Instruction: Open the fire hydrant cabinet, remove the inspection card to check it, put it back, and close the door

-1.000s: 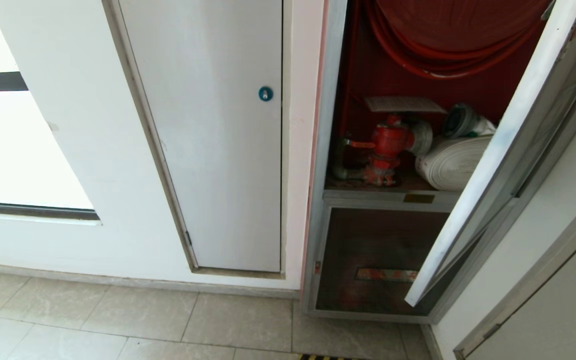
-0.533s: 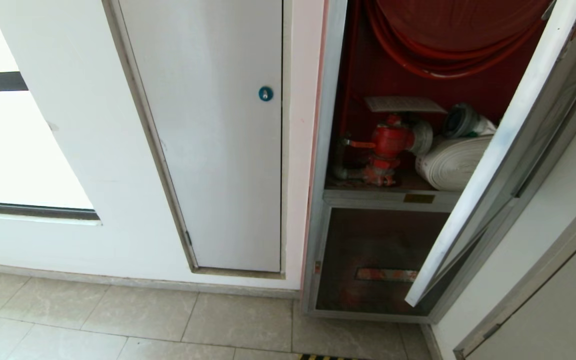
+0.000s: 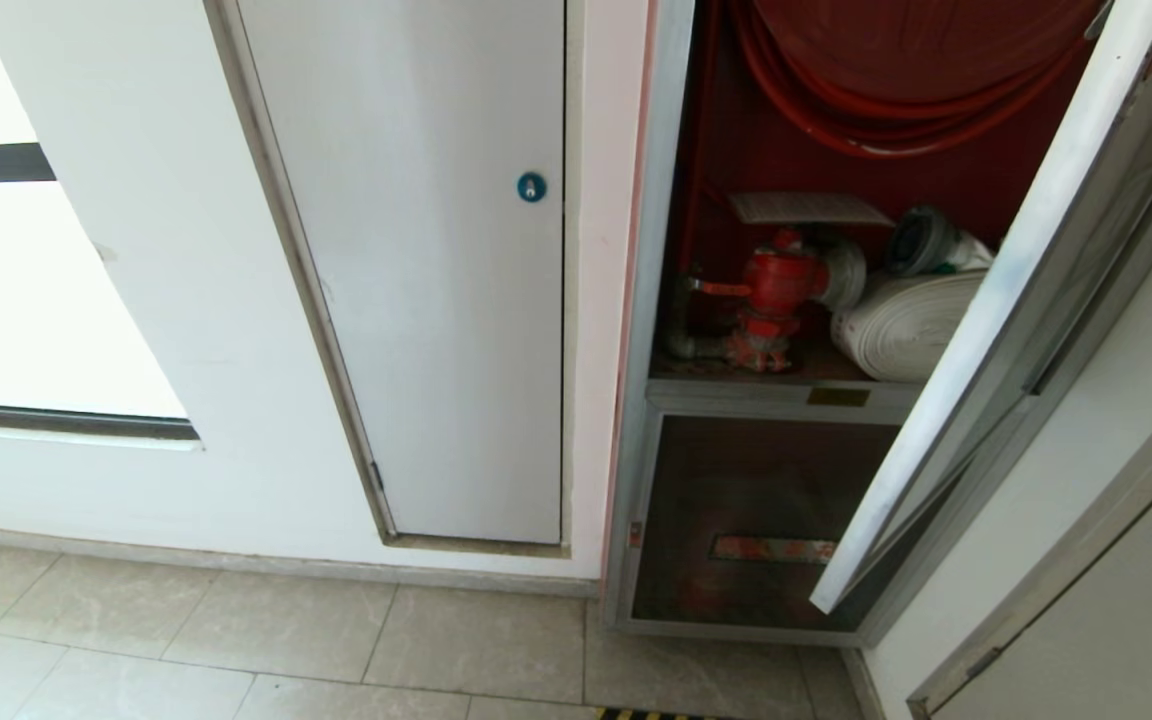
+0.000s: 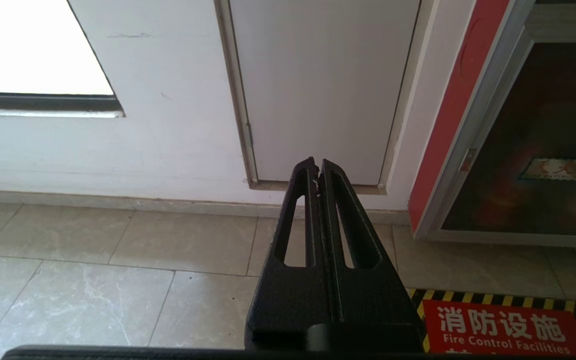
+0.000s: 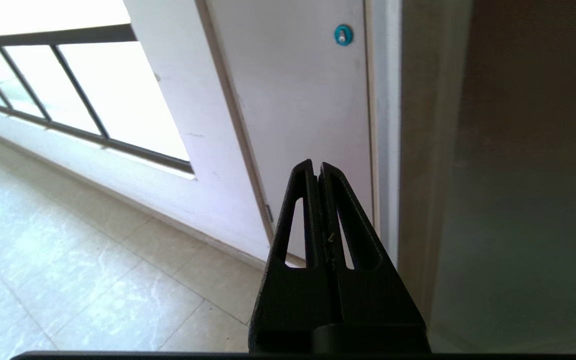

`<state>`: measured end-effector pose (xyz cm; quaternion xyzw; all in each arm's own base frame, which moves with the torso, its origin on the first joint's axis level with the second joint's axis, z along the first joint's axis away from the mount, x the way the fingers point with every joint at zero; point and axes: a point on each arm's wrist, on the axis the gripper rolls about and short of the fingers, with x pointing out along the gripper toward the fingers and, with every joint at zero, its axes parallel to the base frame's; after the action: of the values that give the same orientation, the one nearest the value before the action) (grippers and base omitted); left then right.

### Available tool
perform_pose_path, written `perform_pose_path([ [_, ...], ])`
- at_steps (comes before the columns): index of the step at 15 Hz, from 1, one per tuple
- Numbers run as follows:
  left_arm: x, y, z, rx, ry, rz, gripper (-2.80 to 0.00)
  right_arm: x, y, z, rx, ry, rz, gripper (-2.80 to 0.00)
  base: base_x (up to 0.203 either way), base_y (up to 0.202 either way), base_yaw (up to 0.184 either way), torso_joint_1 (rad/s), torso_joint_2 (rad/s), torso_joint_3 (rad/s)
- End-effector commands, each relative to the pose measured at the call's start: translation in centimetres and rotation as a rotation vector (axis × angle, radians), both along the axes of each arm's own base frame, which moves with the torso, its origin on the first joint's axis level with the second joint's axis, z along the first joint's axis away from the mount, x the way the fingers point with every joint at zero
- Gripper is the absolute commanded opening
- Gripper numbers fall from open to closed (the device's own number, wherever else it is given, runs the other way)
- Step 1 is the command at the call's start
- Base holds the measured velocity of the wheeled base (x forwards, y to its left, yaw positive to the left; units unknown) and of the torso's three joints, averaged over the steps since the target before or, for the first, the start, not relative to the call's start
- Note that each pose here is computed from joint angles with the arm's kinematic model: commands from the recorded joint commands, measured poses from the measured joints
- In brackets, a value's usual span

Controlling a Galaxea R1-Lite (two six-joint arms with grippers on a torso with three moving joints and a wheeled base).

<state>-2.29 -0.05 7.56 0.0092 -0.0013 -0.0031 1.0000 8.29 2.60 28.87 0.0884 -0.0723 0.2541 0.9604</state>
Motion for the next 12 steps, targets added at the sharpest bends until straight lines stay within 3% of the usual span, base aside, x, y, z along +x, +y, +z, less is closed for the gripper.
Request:
perform_pose_path([
  [1, 0.0, 0.0, 0.0, 0.000, 0.003, 0.000, -2.80, 2.2, 1.5, -0.4, -0.002, 0.025, -0.005, -2.80, 0.000, 0.000, 0.000, 0.000, 0.00, 0.000],
  [6, 0.0, 0.0, 0.0, 0.000, 0.003, 0.000, -2.80, 5.6, 5.8, -4.2, -0.054, -0.109, -0.056, -2.80, 0.000, 0.000, 0.000, 0.000, 0.00, 0.000],
  [9, 0.0, 0.0, 0.0, 0.000, 0.003, 0.000, -2.80, 7.4, 7.9, -5.3, 0.002, -0.236, -0.170, -2.80, 0.000, 0.000, 0.000, 0.000, 0.00, 0.000],
  [12, 0.0, 0.0, 0.0, 0.000, 0.003, 0.000, -2.80, 8.1, 9.4, -6.4, 0.020, -0.256, -0.239, -2.80, 0.000, 0.000, 0.000, 0.000, 0.00, 0.000],
])
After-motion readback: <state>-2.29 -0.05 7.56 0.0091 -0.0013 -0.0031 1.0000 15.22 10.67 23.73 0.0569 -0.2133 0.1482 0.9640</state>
